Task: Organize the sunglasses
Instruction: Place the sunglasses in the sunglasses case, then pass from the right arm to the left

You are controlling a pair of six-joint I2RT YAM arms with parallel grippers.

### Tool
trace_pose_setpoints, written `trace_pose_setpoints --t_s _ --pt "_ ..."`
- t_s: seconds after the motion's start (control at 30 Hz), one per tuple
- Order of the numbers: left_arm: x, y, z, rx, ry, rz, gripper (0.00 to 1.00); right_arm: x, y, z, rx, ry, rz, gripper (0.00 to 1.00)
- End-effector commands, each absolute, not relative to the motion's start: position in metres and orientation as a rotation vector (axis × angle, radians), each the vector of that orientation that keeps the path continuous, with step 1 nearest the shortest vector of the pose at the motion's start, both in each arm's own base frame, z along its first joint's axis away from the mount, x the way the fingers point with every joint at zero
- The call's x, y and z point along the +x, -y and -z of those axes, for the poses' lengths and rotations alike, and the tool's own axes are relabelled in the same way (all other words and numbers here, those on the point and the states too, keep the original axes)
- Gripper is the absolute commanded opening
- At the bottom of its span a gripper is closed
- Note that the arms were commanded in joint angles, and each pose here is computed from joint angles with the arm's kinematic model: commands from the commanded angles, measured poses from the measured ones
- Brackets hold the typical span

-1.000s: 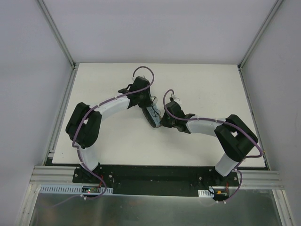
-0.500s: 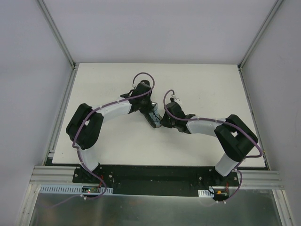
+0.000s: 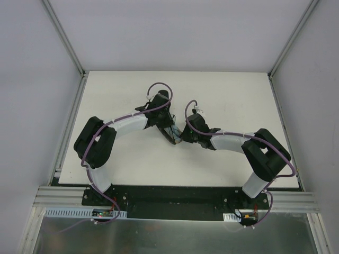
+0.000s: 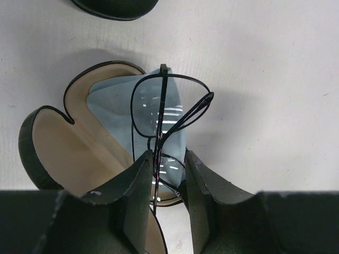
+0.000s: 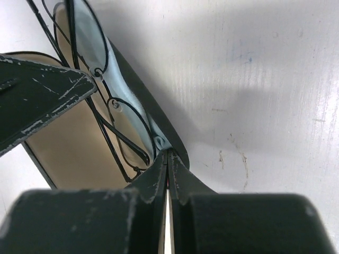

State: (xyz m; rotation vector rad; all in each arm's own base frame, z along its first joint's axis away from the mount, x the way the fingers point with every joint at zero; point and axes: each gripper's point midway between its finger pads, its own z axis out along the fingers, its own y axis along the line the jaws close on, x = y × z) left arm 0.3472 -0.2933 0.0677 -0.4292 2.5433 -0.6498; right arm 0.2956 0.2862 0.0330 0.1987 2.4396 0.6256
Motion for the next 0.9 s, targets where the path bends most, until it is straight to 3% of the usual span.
trace_pose_setpoints --t_s 0.0,0.47,0.8,0.87 --pt "0.353 0.299 -0.1 -0.387 -2.469 0.684 0.33 0.296 -0.285 -0.031 0.215 -2.442 -0.633 0.01" --pt "0.371 0.293 -0.151 -0.22 -2.428 0.584 0.47 0.295 -0.285 -0.026 0.23 -2.454 -0.645 0.01" --pt "0.362 0.262 -0.184 -0.322 -2.398 0.664 0.85 0.296 -0.285 -0.028 0.228 -2.45 -0.656 0.01" --pt "0.356 0.259 -0.183 -0.341 -2.396 0.726 0.83 0.296 -0.285 -0.027 0.229 -2.453 -0.654 0.01"
